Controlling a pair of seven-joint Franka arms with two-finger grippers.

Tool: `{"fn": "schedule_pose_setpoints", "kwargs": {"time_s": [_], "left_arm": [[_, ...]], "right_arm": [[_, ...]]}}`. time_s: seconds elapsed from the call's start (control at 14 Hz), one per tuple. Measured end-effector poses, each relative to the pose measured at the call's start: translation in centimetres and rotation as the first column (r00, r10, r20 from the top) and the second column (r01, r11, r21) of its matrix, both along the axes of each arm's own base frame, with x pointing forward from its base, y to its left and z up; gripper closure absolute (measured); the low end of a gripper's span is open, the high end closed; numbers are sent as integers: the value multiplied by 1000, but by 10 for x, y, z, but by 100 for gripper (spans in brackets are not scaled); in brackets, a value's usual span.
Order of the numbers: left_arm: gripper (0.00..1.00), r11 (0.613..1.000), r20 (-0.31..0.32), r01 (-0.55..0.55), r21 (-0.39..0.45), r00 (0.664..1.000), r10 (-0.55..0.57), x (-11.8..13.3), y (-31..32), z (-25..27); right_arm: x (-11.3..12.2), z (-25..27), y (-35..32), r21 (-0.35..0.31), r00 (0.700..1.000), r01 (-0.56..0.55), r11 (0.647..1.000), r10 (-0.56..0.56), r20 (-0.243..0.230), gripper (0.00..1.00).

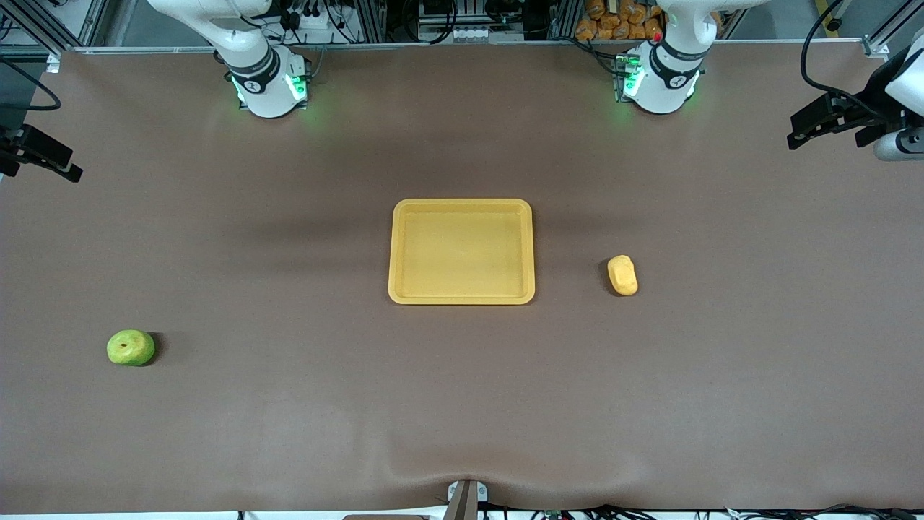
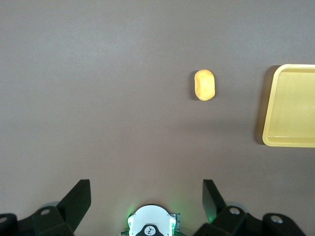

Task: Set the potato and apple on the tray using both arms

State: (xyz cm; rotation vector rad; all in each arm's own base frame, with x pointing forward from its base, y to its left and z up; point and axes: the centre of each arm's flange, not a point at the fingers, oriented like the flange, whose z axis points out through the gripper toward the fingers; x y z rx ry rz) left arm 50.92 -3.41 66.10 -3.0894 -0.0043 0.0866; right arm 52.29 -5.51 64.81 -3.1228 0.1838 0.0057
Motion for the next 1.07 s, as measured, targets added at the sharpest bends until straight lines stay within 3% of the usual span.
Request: {"fn": "schedule_pose_setpoints", "kwargs": {"time_s": [1.07], "left_arm": [[0,1000,-6,-7,0,1000,7,2,2,-3]], "right_arm": [[3,-7,-3,-3,1000,8,1000,-8,-16,0]]}}
